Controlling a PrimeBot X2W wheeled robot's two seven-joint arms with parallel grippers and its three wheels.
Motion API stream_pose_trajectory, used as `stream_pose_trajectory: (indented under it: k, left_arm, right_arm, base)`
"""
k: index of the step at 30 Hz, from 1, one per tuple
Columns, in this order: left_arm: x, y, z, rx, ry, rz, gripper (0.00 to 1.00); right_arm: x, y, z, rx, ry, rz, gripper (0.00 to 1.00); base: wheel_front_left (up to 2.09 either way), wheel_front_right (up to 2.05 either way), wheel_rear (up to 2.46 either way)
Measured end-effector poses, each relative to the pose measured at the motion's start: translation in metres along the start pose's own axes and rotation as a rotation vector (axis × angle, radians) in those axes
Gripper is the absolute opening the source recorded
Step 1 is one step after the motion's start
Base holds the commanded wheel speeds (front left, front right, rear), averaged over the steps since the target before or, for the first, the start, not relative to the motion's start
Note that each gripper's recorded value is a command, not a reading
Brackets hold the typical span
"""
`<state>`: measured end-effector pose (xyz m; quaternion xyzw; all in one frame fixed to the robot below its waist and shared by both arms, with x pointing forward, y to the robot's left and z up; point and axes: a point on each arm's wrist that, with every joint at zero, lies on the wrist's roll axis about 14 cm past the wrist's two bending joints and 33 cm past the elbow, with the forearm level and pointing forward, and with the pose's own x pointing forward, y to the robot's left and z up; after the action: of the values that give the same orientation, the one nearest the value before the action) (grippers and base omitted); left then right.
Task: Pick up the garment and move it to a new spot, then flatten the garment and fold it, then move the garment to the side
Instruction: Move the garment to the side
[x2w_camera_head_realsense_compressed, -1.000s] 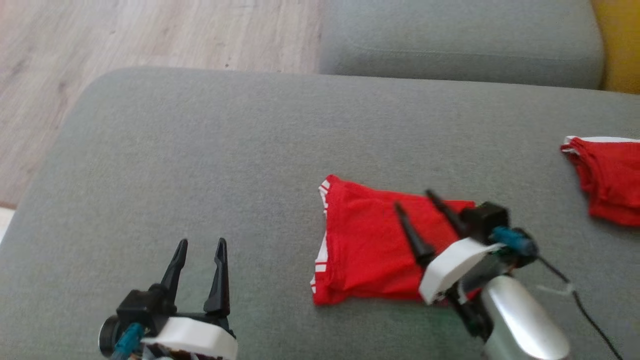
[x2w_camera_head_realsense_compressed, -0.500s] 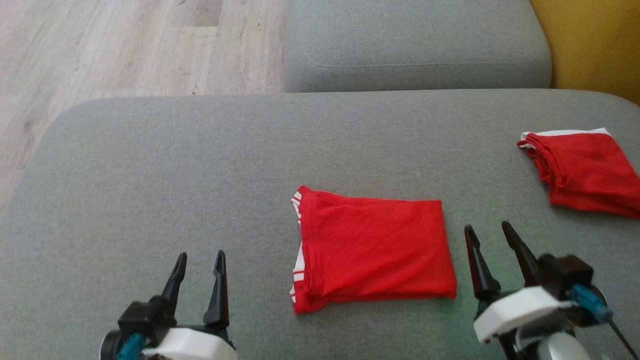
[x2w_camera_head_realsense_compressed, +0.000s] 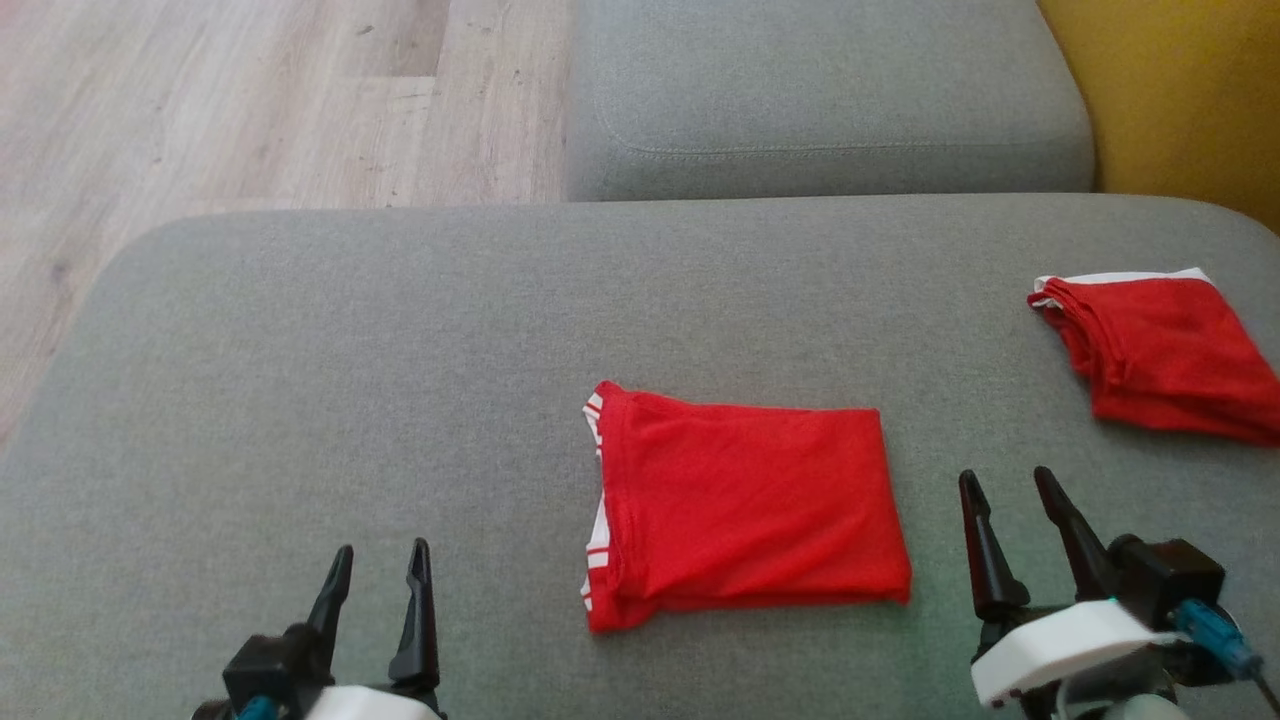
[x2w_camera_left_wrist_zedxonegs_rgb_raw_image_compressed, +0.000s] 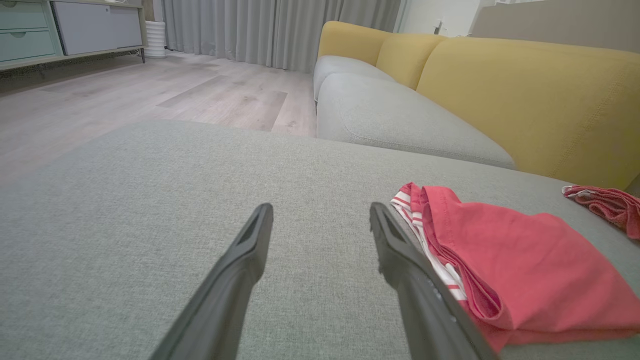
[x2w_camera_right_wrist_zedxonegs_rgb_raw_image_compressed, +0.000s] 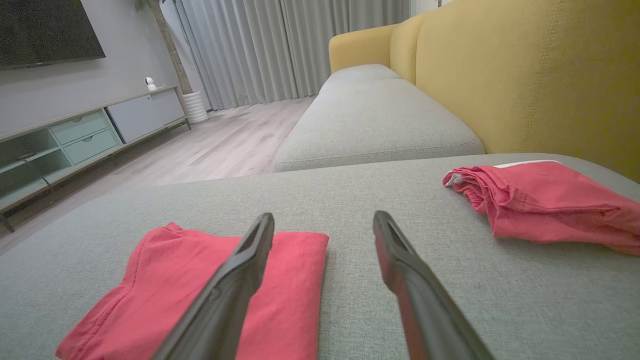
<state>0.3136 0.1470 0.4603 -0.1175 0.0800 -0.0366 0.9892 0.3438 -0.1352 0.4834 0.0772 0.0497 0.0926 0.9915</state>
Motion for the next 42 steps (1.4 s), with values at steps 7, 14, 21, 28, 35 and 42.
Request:
stream_pose_trajectory:
  k: [7,14,21,28,35,42]
  left_arm:
    - [-0.002,0.002,0.001,-0.001,-0.004,0.008,1.00]
    - [-0.002,0.003,0.002,0.002,-0.009,0.010,1.00]
    - [-0.005,0.008,-0.002,-0.003,0.001,0.026,1.00]
    - [-0.010,0.017,-0.005,-0.009,0.009,0.058,1.00]
    - [-0.017,0.031,-0.010,-0.021,0.019,0.115,1.00]
    - [-0.023,0.046,-0.017,-0.022,0.042,0.175,1.00]
  right_arm:
    - [0.001,-0.004,-0.004,0.000,0.014,-0.010,1.00]
    - [0.001,-0.004,-0.010,0.001,0.034,-0.009,1.00]
    - [0.002,-0.014,-0.033,-0.004,0.158,-0.039,1.00]
    - [0.035,-0.007,-0.039,-0.027,0.257,-0.007,1.00]
    - [0.051,0.000,-0.081,-0.015,0.443,0.014,1.00]
    - [0.061,0.018,-0.117,-0.019,0.580,0.065,1.00]
  base:
    - [0.00,0.00,0.00]
    - [0.00,0.00,0.00]
    - [0.00,0.00,0.00]
    - [0.00,0.00,0.00]
    - [0.00,0.00,0.00]
    - [0.00,0.00,0.00]
